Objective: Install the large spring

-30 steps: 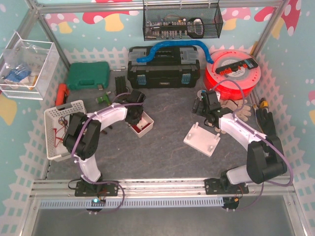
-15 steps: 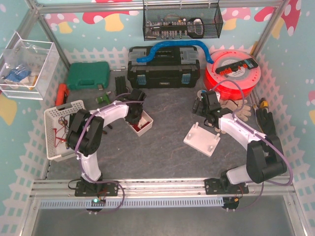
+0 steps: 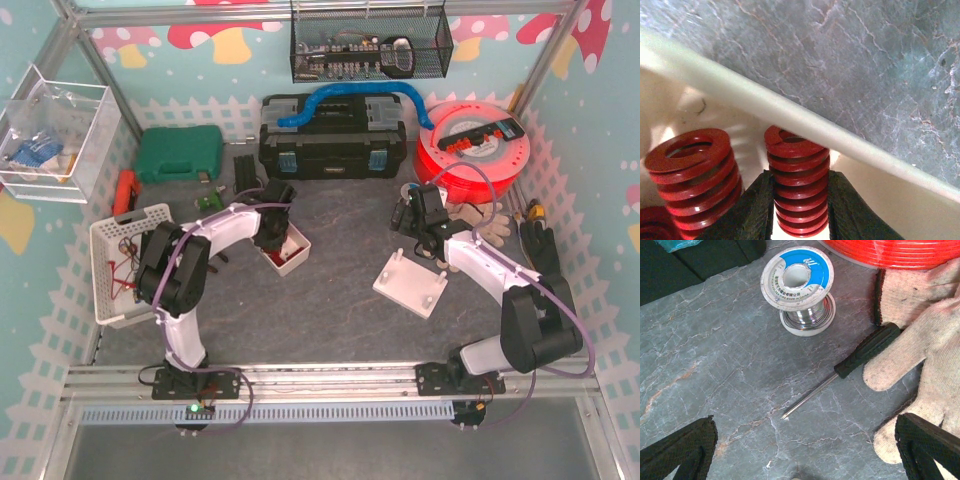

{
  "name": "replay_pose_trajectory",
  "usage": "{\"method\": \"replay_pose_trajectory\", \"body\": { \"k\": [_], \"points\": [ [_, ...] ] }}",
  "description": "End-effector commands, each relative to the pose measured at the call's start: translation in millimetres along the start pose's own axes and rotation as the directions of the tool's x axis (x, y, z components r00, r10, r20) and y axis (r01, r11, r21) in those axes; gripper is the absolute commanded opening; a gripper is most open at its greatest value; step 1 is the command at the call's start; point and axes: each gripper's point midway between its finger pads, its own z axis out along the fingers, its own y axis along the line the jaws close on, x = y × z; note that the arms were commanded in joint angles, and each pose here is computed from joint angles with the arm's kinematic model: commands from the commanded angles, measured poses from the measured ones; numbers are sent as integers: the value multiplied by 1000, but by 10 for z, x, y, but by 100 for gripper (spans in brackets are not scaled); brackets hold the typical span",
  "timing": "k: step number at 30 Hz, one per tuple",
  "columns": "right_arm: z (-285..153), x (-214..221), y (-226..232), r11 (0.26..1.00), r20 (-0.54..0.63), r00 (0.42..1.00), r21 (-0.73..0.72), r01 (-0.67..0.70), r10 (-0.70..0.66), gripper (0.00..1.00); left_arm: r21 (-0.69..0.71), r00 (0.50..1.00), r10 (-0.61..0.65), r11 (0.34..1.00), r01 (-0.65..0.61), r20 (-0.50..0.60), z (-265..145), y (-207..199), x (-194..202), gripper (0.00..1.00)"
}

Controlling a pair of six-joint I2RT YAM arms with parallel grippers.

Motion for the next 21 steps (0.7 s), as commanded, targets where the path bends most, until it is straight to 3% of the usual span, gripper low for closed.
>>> {"method": "replay_pose_trajectory", "body": {
  "k": [1,11,21],
  "points": [
    [11,32,-47,1000,0,1000,13,-5,5,96,-28,997,-34,999,36,64,-155,85,-228,16],
    [-19,2,-39,1000,10,1000,7,-3,3,96,94,997,-3,996,-4,75,-611,-99,-261,16],
    [-41,-19,-52,1000,22,1000,11,-2,2,96,45,999,36,998,-37,17,-425,-31,-84,29]
  ]
}}
